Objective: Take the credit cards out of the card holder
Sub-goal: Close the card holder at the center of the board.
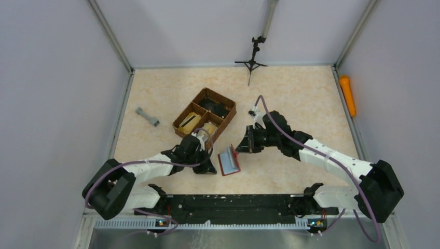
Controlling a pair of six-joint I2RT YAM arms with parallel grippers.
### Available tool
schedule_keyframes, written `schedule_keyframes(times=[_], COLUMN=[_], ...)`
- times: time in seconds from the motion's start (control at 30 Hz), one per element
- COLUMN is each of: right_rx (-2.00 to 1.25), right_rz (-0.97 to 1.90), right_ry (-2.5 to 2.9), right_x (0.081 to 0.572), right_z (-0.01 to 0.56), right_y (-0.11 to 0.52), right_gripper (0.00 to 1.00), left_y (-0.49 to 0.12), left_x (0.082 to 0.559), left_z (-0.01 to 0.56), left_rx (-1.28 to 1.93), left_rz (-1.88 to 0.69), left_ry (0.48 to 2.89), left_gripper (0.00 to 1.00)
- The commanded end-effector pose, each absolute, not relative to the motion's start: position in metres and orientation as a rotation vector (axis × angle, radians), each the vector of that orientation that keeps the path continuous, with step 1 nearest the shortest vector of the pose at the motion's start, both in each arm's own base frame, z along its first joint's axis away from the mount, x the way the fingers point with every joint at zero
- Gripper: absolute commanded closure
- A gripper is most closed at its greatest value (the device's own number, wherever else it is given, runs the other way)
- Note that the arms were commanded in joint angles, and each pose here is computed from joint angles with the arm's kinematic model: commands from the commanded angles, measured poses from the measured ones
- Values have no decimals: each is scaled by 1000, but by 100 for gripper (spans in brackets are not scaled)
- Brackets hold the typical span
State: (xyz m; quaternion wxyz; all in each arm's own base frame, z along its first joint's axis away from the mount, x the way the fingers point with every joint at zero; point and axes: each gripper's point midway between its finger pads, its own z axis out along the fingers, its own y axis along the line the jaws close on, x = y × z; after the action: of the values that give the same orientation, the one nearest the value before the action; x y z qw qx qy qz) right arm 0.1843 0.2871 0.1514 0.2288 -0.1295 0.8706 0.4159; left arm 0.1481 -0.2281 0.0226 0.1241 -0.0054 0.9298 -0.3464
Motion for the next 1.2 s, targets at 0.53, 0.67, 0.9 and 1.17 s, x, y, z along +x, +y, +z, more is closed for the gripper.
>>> schedule_keyframes(times=[0.53, 0.67, 0.9, 1.17], right_rx=[-308, -316, -316, -393], right_rz=[1313, 1329, 1302, 1436], right_ry=[2409, 2383, 2305, 2218], right_x=[188, 187, 188, 175], right_z=[80, 89, 113, 139], right_y=[348, 347, 336, 342], right_gripper=[60, 33, 23, 6], left_y=[-228, -218, -206, -203], left_x=[159, 156, 150, 151], left_z=[24, 30, 37, 42], left_rx=[68, 76, 81, 72], left_rz=[-903, -853, -813, -811], left_ry=[2658, 2653, 2639, 2619], left_gripper=[95, 94, 94, 94])
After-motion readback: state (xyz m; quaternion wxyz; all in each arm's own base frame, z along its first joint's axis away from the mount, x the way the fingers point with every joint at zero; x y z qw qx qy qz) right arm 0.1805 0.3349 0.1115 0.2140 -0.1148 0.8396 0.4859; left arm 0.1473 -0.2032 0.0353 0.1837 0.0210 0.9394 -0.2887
